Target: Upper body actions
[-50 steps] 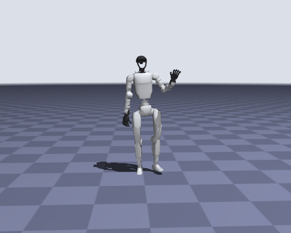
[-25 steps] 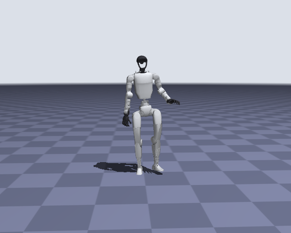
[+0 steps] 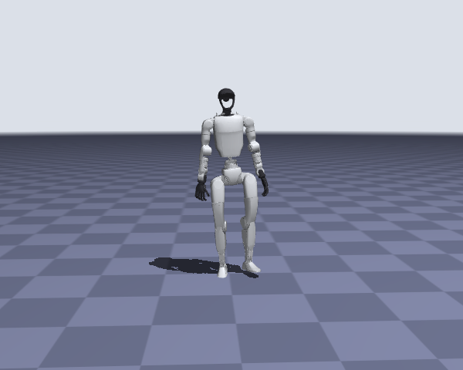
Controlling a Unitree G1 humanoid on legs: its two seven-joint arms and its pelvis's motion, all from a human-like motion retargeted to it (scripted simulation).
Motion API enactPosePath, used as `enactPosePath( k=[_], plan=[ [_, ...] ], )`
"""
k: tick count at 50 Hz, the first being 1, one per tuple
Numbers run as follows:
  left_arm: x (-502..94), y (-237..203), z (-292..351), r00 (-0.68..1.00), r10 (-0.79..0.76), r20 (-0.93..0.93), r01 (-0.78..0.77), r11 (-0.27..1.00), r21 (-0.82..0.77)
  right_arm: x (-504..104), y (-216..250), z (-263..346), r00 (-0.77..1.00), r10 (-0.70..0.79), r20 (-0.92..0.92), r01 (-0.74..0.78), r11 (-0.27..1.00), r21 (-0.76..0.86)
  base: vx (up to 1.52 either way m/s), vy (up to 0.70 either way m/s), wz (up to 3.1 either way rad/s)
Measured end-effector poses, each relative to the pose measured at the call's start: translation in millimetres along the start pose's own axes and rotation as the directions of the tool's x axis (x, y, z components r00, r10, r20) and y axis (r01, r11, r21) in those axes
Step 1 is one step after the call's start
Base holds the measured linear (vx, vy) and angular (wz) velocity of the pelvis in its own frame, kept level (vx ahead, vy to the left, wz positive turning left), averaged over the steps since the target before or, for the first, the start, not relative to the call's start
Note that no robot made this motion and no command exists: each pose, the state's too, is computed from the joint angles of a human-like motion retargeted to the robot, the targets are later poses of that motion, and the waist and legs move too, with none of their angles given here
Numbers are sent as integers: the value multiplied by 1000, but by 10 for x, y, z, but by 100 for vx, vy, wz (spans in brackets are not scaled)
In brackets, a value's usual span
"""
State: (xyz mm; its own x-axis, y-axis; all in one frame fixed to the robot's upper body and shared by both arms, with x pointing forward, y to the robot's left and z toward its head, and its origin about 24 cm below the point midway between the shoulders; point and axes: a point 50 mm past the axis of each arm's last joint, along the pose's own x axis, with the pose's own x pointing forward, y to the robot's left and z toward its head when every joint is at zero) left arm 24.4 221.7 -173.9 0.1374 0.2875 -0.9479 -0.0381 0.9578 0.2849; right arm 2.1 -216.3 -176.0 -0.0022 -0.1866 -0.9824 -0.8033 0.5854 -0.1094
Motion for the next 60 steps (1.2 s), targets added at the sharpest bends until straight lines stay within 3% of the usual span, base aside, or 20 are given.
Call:
enactPosePath(
  k=[2, 7, 12, 20, 37, 60],
  plan=[
    [-14, -51, -103, 998, -32, -61, 35, 999, 40, 0, 0, -7, 1000, 0, -2, 0, 1000, 2, 1, 0, -9],
    [-47, -128, -282, 963, -205, -174, 252, 914, 319, -1, 6, -22, 1000, 4, -11, -4, 1000, 29, 0, 0, -4],
    [-40, -96, -292, 979, -156, -134, 203, 826, 526, -1, 16, -19, 1000, 7, -8, -7, 999, 31, 0, 0, 0],
    [-45, -137, -275, 966, -200, -165, 252, 874, 416, -1, 33, -31, 1000, 10, -11, -10, 1000, 4, 0, 0, 0],
    [-17, -114, -103, 962, -218, -163, 263, 895, 361, -1, 24, 1, 1000, 9, 3, -9, 1000, -2, 0, 0, 0],
    [-40, -93, -244, 947, -219, -233, 295, 879, 375, -1, -18, 32, 1000, 1, 15, -1, 1000, -19, 0, 0, 0]
  ],
)
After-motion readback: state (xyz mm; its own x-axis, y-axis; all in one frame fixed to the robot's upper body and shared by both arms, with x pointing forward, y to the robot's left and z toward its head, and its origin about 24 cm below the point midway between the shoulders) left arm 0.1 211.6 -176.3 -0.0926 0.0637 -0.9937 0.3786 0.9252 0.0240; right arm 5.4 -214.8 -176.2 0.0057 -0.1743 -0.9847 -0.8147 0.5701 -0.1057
